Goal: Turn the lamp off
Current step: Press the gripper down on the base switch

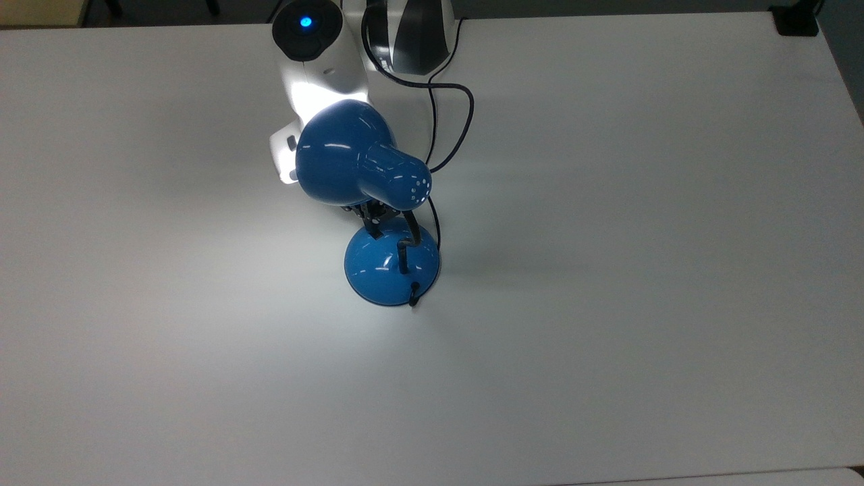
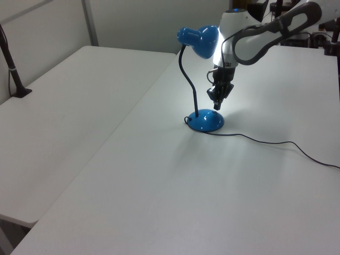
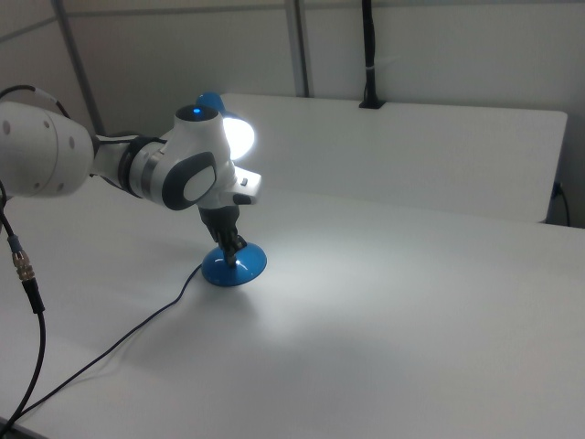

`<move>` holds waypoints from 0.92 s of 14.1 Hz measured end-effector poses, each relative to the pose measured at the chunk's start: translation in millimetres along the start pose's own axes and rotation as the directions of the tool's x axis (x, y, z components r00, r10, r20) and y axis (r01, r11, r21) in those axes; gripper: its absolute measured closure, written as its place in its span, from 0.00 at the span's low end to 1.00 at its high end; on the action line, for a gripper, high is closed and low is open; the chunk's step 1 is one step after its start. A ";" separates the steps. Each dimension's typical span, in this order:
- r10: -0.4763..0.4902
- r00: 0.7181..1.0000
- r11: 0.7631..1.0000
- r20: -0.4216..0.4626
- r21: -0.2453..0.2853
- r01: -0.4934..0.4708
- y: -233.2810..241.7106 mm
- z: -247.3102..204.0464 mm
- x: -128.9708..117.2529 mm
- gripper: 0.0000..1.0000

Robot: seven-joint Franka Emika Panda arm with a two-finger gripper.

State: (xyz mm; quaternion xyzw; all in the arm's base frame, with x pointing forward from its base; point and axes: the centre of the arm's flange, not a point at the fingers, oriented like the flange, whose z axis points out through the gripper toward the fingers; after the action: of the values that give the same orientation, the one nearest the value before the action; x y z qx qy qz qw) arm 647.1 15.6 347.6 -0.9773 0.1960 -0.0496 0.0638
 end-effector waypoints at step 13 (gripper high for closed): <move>0.015 1.000 1.000 0.007 -0.005 -0.015 4.2 10.8 -3.7 0.99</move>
State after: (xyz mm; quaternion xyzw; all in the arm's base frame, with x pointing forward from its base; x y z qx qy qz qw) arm 643.4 14.4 336.1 -0.9761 0.2031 -0.0454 0.0622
